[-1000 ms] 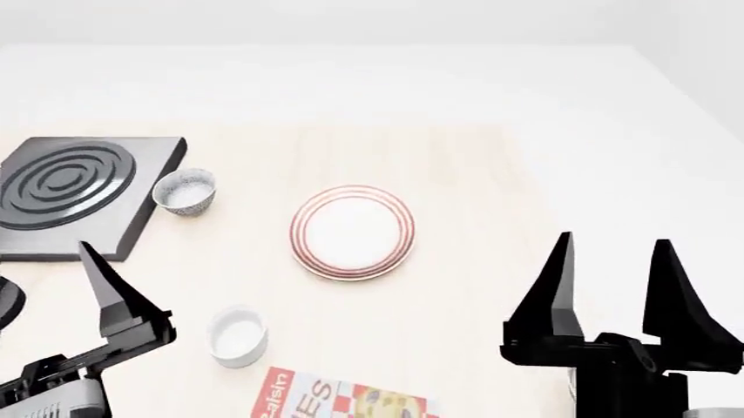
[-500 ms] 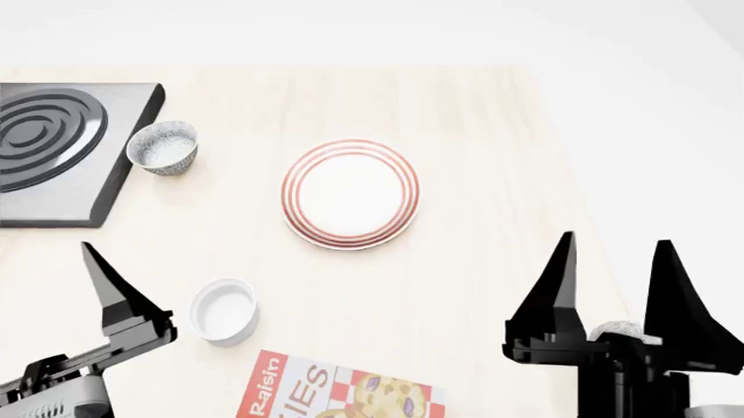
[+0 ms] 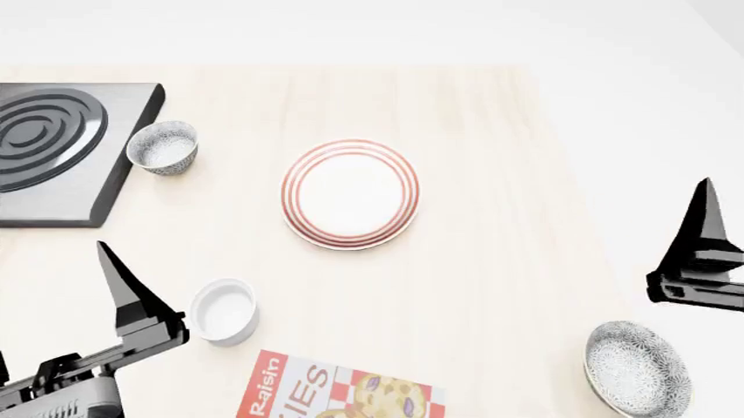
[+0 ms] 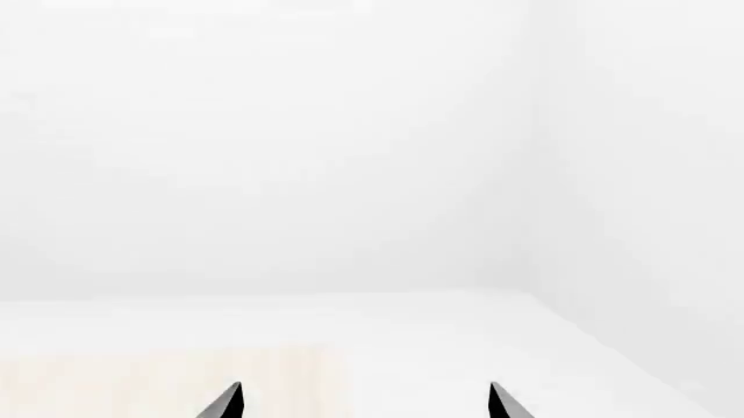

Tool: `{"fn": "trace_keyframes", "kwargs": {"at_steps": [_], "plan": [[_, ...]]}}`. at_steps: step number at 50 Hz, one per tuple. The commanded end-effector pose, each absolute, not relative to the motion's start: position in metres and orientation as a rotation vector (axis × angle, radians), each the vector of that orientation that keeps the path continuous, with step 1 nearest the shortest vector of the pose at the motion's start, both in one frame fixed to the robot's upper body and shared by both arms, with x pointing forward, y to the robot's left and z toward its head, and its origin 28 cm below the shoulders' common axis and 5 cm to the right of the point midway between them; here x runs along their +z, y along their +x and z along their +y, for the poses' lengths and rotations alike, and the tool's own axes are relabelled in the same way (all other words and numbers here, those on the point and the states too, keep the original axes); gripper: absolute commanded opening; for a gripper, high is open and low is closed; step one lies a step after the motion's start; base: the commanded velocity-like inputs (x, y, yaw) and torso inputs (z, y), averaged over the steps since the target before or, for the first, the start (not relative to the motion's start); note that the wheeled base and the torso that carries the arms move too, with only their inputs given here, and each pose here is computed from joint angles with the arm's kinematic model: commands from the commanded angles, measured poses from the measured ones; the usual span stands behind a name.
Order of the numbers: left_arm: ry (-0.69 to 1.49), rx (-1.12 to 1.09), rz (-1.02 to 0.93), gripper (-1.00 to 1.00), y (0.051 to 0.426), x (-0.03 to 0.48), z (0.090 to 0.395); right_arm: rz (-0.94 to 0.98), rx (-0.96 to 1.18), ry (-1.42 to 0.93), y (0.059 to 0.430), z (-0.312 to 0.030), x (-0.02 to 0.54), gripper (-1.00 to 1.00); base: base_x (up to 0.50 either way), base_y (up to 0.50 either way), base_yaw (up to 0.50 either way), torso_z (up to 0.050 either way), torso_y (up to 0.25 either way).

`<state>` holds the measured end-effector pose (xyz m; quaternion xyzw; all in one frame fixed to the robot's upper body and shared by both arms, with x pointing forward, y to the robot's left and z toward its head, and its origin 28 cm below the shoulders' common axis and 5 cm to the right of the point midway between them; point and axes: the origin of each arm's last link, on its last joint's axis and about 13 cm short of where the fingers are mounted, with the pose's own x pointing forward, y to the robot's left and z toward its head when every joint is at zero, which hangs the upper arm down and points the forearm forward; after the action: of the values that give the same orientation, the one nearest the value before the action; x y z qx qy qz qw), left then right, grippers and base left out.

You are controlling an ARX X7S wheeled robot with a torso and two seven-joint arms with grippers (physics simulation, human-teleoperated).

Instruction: Pick the akita bowl next to the cookies box and place it on the plate.

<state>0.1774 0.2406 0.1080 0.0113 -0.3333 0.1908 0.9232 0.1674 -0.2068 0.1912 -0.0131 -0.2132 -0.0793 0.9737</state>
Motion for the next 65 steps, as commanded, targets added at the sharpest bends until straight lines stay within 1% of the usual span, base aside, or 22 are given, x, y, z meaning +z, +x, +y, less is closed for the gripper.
{"fn": "trace_keyframes", "kwargs": {"at_steps": [1, 3, 4, 6, 7, 9, 12, 14, 20, 21, 23, 25, 27, 28, 31, 34, 35, 43, 53, 54, 56, 65], "plan": [[0.049, 0.393, -0.687, 1.00, 0.176, 0.112, 0.241, -0.080, -0.072, -0.091, 0.153, -0.248, 0.232, 1.00, 0.00, 0.00, 0.00, 0.000, 0.000], [0.054, 0.392, -0.682, 1.00, 0.178, 0.112, 0.241, -0.008, -0.118, -0.225, 0.160, -0.265, 0.234, 1.00, 0.00, 0.00, 0.00, 0.000, 0.000], [0.055, 0.392, -0.680, 1.00, 0.178, 0.111, 0.241, -0.001, -0.099, -0.165, 0.160, -0.269, 0.239, 1.00, 0.00, 0.00, 0.00, 0.000, 0.000], [0.056, 0.392, -0.675, 1.00, 0.179, 0.111, 0.241, -0.053, -0.123, -0.195, 0.159, -0.280, 0.252, 1.00, 0.00, 0.00, 0.00, 0.000, 0.000], [0.058, 0.391, -0.672, 1.00, 0.179, 0.110, 0.240, -0.037, -0.127, -0.188, 0.159, -0.289, 0.260, 1.00, 0.00, 0.00, 0.00, 0.000, 0.000], [0.061, 0.388, -0.671, 1.00, 0.179, 0.110, 0.240, 0.009, -0.148, -0.289, 0.158, -0.296, 0.261, 1.00, 0.00, 0.00, 0.00, 0.000, 0.000], [0.066, 0.384, -0.670, 1.00, 0.179, 0.110, 0.239, 0.073, -0.097, -0.319, 0.154, -0.304, 0.264, 1.00, 0.00, 0.00, 0.00, 0.000, 0.000], [0.068, 0.382, -0.667, 1.00, 0.180, 0.110, 0.238, 0.090, -0.107, -0.356, 0.155, -0.308, 0.268, 1.00, 0.00, 0.00, 0.00, 0.000, 0.000], [0.072, 0.374, -0.659, 1.00, 0.181, 0.109, 0.237, 0.169, 0.155, -0.316, 0.155, -0.311, 0.267, 1.00, 0.00, 0.00, 0.00, 0.000, 0.000], [0.072, 0.374, -0.658, 1.00, 0.181, 0.108, 0.237, 0.224, 0.180, -0.370, 0.153, -0.311, 0.267, 1.00, 0.00, 0.00, 0.00, 0.000, 0.000], [0.073, 0.371, -0.654, 1.00, 0.181, 0.107, 0.237, 0.277, 0.167, -0.385, 0.154, -0.316, 0.272, 1.00, 0.00, 0.00, 0.00, 0.000, 0.000], [0.075, 0.367, -0.650, 1.00, 0.182, 0.106, 0.236, 0.396, 0.191, -0.399, 0.153, -0.320, 0.273, 1.00, 0.00, 0.00, 0.00, 0.000, 0.000], [0.077, 0.362, -0.647, 1.00, 0.182, 0.106, 0.236, 0.388, 0.160, -0.414, 0.153, -0.326, 0.278, 1.00, 0.00, 0.00, 0.00, 0.000, 0.000], [0.076, 0.360, -0.644, 1.00, 0.183, 0.105, 0.236, 0.410, 0.196, -0.379, 0.152, -0.326, 0.282, 1.00, 0.00, 0.00, 0.00, 0.000, 0.000], [0.074, 0.359, -0.643, 1.00, 0.183, 0.106, 0.236, 0.472, 0.165, -0.366, 0.150, -0.324, 0.279, 1.00, 0.00, 0.00, 0.00, 0.000, 0.000], [0.075, 0.359, -0.642, 1.00, 0.183, 0.105, 0.236, 0.524, 0.216, -0.361, 0.146, -0.319, 0.275, 1.00, 0.00, 0.00, 0.00, 0.000, 0.000], [0.078, 0.355, -0.642, 1.00, 0.182, 0.104, 0.236, 0.527, 0.317, -0.316, 0.142, -0.315, 0.277, 1.00, 0.00, 0.00, 0.00, 0.000, 0.000], [0.082, 0.344, -0.632, 1.00, 0.184, 0.101, 0.236, 0.562, 0.398, -0.336, 0.139, -0.320, 0.285, 1.00, 0.00, 0.00, 0.00, 0.000, 0.000], [0.089, 0.328, -0.622, 1.00, 0.182, 0.103, 0.233, 0.560, 0.395, -0.385, 0.142, -0.322, 0.286, 1.00, 0.00, 0.00, 0.00, 0.000, 0.000], [0.091, 0.325, -0.621, 1.00, 0.182, 0.103, 0.232, 0.511, 0.342, -0.459, 0.147, -0.324, 0.286, 1.00, 0.00, 0.00, 0.00, 0.000, 0.000], [0.093, 0.322, -0.619, 1.00, 0.182, 0.103, 0.232, 0.547, 0.392, -0.461, 0.145, -0.323, 0.282, 1.00, 0.00, 0.00, 0.00, 0.000, 0.000], [0.097, 0.315, -0.606, 1.00, 0.183, 0.102, 0.230, 0.549, 0.337, -0.430, 0.152, -0.323, 0.278, 1.00, 0.00, 0.00, 0.00, 0.000, 0.000]]}}
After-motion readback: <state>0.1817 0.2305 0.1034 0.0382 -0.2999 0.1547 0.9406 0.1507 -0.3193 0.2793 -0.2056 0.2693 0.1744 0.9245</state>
